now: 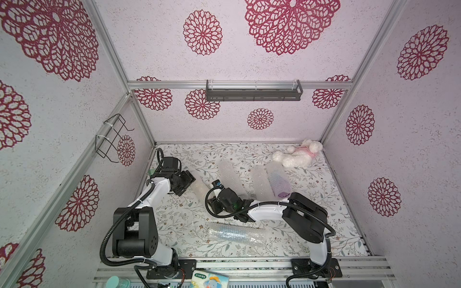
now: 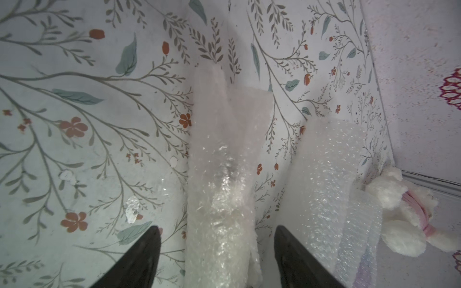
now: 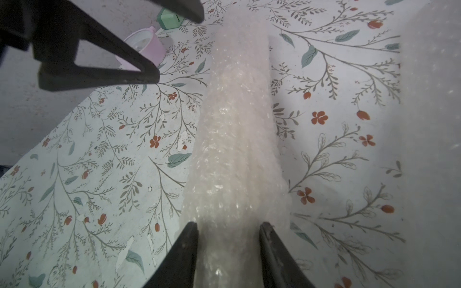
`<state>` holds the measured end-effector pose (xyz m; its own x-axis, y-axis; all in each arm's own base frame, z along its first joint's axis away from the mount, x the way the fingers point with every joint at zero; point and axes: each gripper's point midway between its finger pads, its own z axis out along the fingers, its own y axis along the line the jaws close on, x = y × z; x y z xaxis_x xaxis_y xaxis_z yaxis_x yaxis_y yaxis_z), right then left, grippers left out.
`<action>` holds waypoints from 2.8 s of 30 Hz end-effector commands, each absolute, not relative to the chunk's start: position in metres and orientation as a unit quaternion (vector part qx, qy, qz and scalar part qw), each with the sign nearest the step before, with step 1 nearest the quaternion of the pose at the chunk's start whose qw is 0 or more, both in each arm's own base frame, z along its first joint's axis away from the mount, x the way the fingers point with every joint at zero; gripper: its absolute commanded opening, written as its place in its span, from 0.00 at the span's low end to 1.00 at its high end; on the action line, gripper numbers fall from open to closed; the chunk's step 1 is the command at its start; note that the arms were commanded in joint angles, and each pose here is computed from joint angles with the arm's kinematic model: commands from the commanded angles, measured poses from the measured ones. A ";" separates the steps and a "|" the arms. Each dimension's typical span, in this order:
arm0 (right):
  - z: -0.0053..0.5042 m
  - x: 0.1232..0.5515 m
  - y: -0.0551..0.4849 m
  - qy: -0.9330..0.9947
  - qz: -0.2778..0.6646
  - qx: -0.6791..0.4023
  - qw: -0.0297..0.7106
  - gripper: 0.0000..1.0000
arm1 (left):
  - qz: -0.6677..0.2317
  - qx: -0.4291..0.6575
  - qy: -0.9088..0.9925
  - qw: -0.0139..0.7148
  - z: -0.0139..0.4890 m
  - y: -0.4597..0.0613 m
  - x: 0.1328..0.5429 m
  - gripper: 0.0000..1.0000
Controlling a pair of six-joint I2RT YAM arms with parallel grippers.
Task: Unwrap the vase from the bubble wrap
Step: Unwrap the bubble wrap at the center of the board.
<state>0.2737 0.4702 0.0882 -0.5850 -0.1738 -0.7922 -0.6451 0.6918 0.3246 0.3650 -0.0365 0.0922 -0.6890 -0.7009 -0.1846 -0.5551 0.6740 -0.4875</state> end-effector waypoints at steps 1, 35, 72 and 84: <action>0.090 0.272 0.463 0.841 0.324 -0.232 0.365 0.42 | -0.210 -0.355 0.883 0.225 0.099 -0.033 0.373 0.74; 0.093 0.278 0.458 0.844 0.358 -0.200 0.347 0.42 | -0.310 -0.339 0.815 0.354 0.073 -0.041 0.365 0.66; 0.091 0.284 0.457 0.842 0.355 -0.198 0.353 0.41 | -0.332 -0.360 0.791 0.365 0.053 -0.021 0.390 0.00; 0.089 0.283 0.456 0.841 0.309 -0.231 0.380 0.42 | -0.314 -0.345 0.780 0.418 0.112 -0.016 0.385 0.00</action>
<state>0.2807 0.4628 0.0876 -0.6419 -0.1131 -0.7584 -0.6131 0.6697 0.4190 0.3825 -0.0200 0.0937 -0.4392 -0.8061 -0.3966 -0.2808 0.5426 -0.7917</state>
